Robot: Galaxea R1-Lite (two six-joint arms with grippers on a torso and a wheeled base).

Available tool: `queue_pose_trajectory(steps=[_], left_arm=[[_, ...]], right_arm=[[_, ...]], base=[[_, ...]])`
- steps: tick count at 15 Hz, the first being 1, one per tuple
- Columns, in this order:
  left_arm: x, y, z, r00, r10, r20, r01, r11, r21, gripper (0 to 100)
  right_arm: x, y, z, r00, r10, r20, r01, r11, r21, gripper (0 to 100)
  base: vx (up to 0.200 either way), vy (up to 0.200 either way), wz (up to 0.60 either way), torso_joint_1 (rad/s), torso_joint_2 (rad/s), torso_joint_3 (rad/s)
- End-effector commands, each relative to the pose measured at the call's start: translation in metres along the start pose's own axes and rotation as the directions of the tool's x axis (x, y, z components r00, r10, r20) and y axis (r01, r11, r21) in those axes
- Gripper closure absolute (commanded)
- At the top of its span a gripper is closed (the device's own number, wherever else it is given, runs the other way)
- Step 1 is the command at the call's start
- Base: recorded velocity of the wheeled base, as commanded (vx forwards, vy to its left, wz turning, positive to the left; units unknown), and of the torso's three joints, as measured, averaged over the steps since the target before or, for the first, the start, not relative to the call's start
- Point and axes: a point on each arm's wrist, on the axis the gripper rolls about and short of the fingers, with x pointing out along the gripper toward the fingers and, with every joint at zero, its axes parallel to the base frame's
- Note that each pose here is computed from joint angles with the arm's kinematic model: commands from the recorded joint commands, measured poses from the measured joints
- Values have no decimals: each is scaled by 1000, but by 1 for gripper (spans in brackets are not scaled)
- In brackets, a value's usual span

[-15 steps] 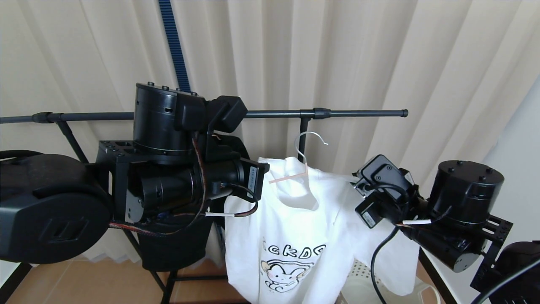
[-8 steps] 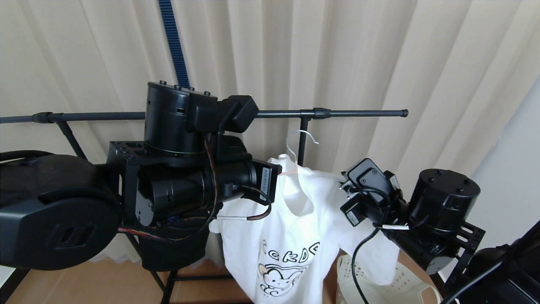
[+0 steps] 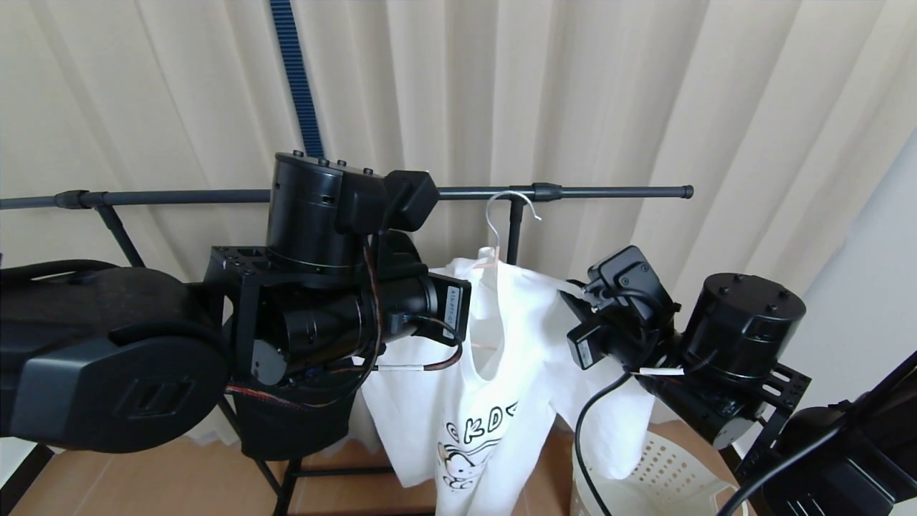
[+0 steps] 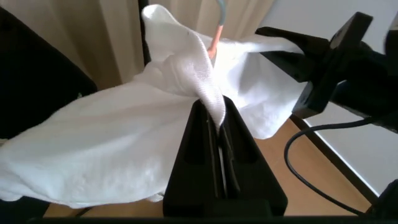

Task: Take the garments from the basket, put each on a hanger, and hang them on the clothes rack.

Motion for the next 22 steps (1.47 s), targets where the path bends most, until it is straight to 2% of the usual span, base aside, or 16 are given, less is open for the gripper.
queue_pose_trajectory(steps=[1, 7, 9, 10, 14, 17, 19, 21, 22], left_arm=[[4, 1, -3, 1000, 7, -8, -7, 1000, 0, 100], [8, 0, -4, 1000, 10, -14, -10, 1000, 3, 100], [9, 0, -4, 1000, 7, 3, -7, 1000, 2, 100], [9, -1, -3, 1000, 4, 13, -4, 1000, 3, 0], [8, -2, -6, 1000, 0, 10, -1, 1000, 6, 0], [-19, -11, -5, 999, -28, 36, 27, 1000, 16, 0], [-33, -11, -3, 998, -9, 61, 8, 1000, 15, 0], [-61, -2, -9, 997, 8, 75, -10, 1000, 17, 0], [-69, 9, -11, 996, 30, 81, -31, 999, 12, 0]], right_arm=[[-2, -4, 10, 999, -5, 36, 4, 999, 35, 100], [-7, -7, 19, 996, 30, 81, -37, 995, 90, 100], [-8, -7, 20, 994, 55, 94, -63, 994, 91, 100], [-9, -7, 21, 994, 56, 96, -65, 994, 91, 100], [-9, -8, 21, 994, 52, 98, -61, 994, 95, 100], [-7, -13, 19, 994, 48, 94, -58, 994, 98, 100], [-6, -18, 17, 994, 46, 95, -56, 994, 98, 100], [-6, -29, 15, 993, 56, 101, -65, 993, 96, 100], [-7, -33, 14, 993, 60, 103, -70, 993, 96, 100]], base=[[0, 0, 0, 0, 0, 0], [0, 0, 0, 0, 0, 0], [0, 0, 0, 0, 0, 0], [0, 0, 0, 0, 0, 0], [0, 0, 0, 0, 0, 0], [0, 0, 0, 0, 0, 0], [0, 0, 0, 0, 0, 0], [0, 0, 0, 0, 0, 0], [0, 0, 0, 0, 0, 0]])
